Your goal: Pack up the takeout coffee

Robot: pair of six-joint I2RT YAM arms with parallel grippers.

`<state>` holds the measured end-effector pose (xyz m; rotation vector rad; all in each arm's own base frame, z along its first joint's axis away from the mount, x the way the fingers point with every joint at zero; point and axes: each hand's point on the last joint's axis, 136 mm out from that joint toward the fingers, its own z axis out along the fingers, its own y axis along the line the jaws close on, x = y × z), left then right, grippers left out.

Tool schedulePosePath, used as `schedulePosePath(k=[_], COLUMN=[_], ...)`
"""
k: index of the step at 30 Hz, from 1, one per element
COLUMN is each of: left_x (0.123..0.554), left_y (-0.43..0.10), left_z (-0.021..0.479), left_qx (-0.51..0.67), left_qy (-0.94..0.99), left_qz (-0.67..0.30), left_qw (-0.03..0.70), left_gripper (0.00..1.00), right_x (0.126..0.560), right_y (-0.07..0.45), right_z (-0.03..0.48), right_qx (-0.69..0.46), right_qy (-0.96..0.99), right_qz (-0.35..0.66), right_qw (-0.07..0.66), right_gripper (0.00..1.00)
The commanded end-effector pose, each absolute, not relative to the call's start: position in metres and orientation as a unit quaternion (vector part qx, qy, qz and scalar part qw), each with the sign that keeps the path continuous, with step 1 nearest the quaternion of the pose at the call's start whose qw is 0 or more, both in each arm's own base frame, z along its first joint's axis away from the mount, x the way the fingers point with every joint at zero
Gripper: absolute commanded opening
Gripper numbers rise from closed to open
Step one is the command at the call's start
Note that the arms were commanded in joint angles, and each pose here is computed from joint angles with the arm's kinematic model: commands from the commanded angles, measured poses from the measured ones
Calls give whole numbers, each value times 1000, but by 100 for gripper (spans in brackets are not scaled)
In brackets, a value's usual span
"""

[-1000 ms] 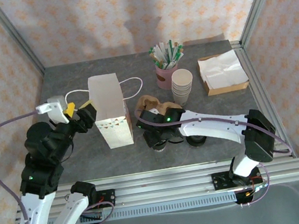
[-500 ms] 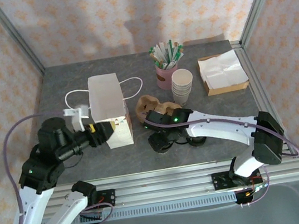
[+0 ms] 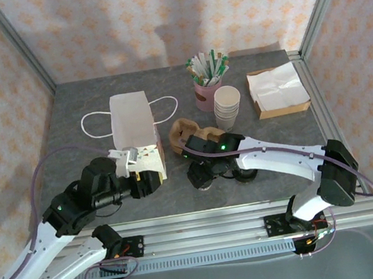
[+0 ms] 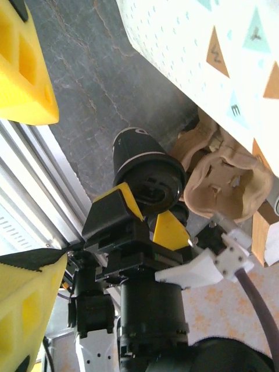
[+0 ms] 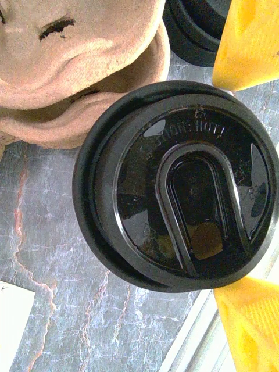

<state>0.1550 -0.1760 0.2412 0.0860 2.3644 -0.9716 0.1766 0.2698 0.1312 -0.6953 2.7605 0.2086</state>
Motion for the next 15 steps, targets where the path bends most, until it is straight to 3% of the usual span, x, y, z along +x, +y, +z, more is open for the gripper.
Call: schedulePosePath(k=[1, 11, 15], left_x=[166, 168, 168], left_y=[-174, -195, -207], left_z=[246, 224, 220], left_qx=[-2, -18, -33], left_qy=[871, 872, 864], left_qz=[-371, -369, -377], left_qw=[321, 321, 332], left_gripper=[57, 53, 54], right_x=[177, 176, 180], right_y=[269, 257, 242], right_z=[149, 172, 177], right_qx=[-233, -187, -135], right_qy=[956, 956, 955], right_qz=[86, 124, 158], right_qw=[155, 191, 211], right_gripper=[84, 87, 84])
